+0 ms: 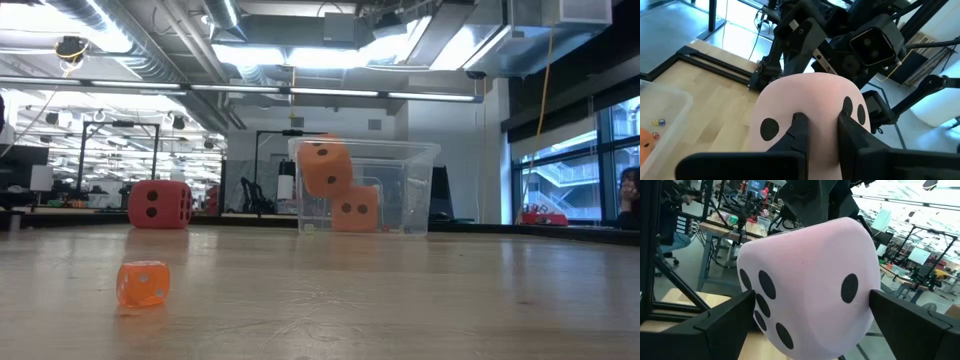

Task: Pick & Place Dice
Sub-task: Put the large pink dice into the transparent bin

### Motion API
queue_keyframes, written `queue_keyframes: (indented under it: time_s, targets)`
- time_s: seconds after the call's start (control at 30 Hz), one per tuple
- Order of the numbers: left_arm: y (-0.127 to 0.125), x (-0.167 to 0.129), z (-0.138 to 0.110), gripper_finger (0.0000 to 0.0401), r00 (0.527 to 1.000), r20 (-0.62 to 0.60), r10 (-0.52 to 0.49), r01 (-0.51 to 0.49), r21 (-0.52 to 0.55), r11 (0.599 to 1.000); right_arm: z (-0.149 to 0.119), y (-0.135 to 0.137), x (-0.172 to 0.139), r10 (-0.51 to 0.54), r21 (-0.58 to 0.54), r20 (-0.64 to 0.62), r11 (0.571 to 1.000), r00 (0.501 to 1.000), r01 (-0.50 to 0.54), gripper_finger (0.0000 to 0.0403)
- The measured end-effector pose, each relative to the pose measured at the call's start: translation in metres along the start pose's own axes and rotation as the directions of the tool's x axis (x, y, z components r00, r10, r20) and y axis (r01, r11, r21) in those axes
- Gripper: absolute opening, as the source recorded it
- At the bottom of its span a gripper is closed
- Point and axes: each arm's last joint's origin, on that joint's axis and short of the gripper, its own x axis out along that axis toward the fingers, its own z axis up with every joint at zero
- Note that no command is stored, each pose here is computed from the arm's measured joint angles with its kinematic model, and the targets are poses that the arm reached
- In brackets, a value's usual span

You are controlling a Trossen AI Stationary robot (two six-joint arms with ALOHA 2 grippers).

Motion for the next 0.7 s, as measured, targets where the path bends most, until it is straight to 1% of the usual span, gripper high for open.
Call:
queue_keyframes:
  time_s: [0.13,0.23,0.33,0.4,0.53,0.57,0.7]
  targets:
    - [0.000,0.000,0.000,0.0036,1.000,-0.001,-0.003,0.003,-0.001,1.000,0.001,-0.001,0.000,-0.004,0.017,0.005,1.000,1.000,0.004,0.0385]
    - [0.000,0.000,0.000,0.0036,1.000,-0.001,-0.004,0.004,-0.007,1.000,0.001,-0.001,0.000,-0.007,0.021,0.009,1.000,1.000,0.006,0.0362]
    - [0.000,0.003,0.000,0.0035,1.000,-0.005,-0.002,0.002,-0.014,1.000,0.001,-0.001,0.000,-0.007,0.024,0.010,1.000,1.000,0.007,0.0320]
    - [0.000,0.006,-0.001,0.0035,1.000,-0.012,-0.001,0.001,-0.019,1.000,0.001,-0.001,0.000,-0.008,0.031,0.010,1.000,1.000,0.007,0.0284]
    - [0.001,0.015,-0.003,0.0034,0.999,-0.034,0.000,-0.001,-0.025,1.000,0.000,-0.002,0.001,-0.013,0.088,0.006,0.996,1.000,0.013,0.0205]
    - [0.001,0.019,-0.004,0.0033,0.999,-0.042,0.001,-0.002,-0.025,1.000,0.000,-0.003,0.002,-0.015,0.100,0.005,0.995,1.000,0.015,0.0197]
    - [0.001,0.025,-0.005,0.0033,0.998,-0.057,0.000,-0.001,-0.024,1.000,0.000,-0.003,0.002,-0.017,0.146,0.004,0.989,1.000,0.016,0.0196]
